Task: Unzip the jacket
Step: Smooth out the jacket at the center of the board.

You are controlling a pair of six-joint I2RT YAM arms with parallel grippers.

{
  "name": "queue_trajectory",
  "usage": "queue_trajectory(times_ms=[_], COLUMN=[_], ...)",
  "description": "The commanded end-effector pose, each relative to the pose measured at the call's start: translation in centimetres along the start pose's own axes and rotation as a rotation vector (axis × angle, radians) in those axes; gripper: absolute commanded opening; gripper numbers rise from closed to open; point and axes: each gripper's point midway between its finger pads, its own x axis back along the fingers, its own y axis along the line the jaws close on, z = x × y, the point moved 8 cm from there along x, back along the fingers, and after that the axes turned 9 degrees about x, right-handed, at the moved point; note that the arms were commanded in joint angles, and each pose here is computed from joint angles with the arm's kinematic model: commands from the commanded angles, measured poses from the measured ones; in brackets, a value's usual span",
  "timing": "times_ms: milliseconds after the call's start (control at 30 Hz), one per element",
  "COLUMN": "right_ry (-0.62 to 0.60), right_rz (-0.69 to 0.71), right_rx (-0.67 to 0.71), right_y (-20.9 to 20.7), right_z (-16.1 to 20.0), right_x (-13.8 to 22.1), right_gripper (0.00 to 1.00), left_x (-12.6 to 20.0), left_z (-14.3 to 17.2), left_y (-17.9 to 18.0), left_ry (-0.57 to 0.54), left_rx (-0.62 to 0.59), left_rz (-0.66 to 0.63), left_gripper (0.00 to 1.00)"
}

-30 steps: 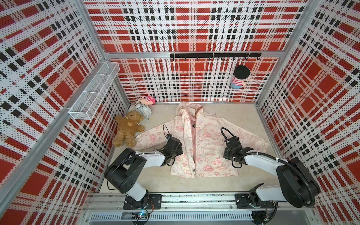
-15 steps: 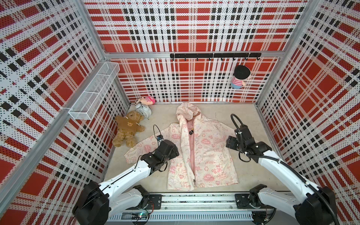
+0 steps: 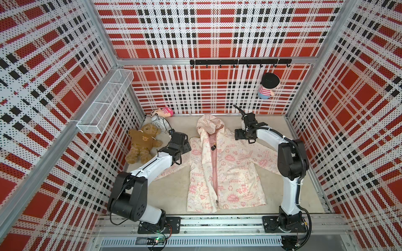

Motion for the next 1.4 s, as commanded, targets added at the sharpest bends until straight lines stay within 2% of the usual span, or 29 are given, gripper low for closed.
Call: queue_trajectory(times_ms=[0,133,233,333,433,533,667,800,833,867,900,933,1033,1100,1200,1267,1367], right_ry=[0.084,0.163,0.219,0.249,0.255,0.24,0.191,0.148,0.137,0.126,0.109,0.09,-0.028,-0.132,-0.229,-0.306,-0.384], right_rz=[0.092,0.142,0.201,0.245,0.278,0.322,0.382,0.456,0.464,0.451,0.41,0.358,0.113,-0.042,-0.224,-0.342,-0.469], right_rx=[0.021,0.015,0.041,0.05,0.031,-0.009,-0.04,-0.034,-0.042,-0.044,-0.043,-0.042,-0.046,-0.015,0.07,0.089,0.061], right_y=[-2.6,-4.5,-5.3,-6.3,-7.8,-10.2,-13.0,-14.6,-14.9,-14.8,-14.5,-14.1,-11.4,-8.5,-2.8,0.5,3.5], right_z=[0.4,1.7,2.7,3.5,4.2,4.0,3.0,1.9,1.8,1.7,1.4,1.1,-0.3,-1.8,-4.2,-5.4,-6.7], right_x=[-1.7,-3.8,-4.6,-5.0,-4.9,-4.4,-3.0,-1.0,-0.4,-0.1,0.5,0.9,2.7,4.4,6.2,6.8,6.8], right_gripper=[0.91,0.88,0.79,0.46,0.24,0.16,0.14,0.19,0.25,0.36,0.5,0.61,0.71,0.76,0.82,0.85,0.89], left_x=[-1.5,-4.1,-5.7,-7.4,-8.0,-7.8,-7.2,-5.7,-5.1,-4.6,-3.9,-3.1,-0.5,1.4,2.8,2.4,0.6], left_z=[0.4,1.5,2.1,1.7,1.8,1.5,1.1,0.2,-0.4,-0.9,-1.5,-2.2,-4.3,-5.6,-6.9,-7.5,-6.3], left_y=[-0.4,1.1,1.6,3.4,4.3,4.9,6.0,6.9,6.9,6.8,6.4,6.0,4.0,1.9,-0.8,-1.8,-3.8], left_ry=[0.015,0.066,0.092,0.105,0.107,0.08,0.044,-0.023,-0.051,-0.074,-0.101,-0.13,-0.216,-0.277,-0.328,-0.31,-0.239], left_rx=[-0.006,0.036,0.065,0.137,0.164,0.165,0.16,0.151,0.144,0.135,0.123,0.115,0.083,0.065,0.052,0.064,0.032], left_rz=[0.018,-0.024,-0.032,-0.062,-0.089,-0.119,-0.165,-0.214,-0.221,-0.221,-0.206,-0.188,-0.108,-0.032,0.054,0.083,0.107], left_gripper=[0.71,0.64,0.52,0.3,0.26,0.18,0.11,0.05,0.04,0.04,0.08,0.17,0.46,0.57,0.68,0.69,0.71])
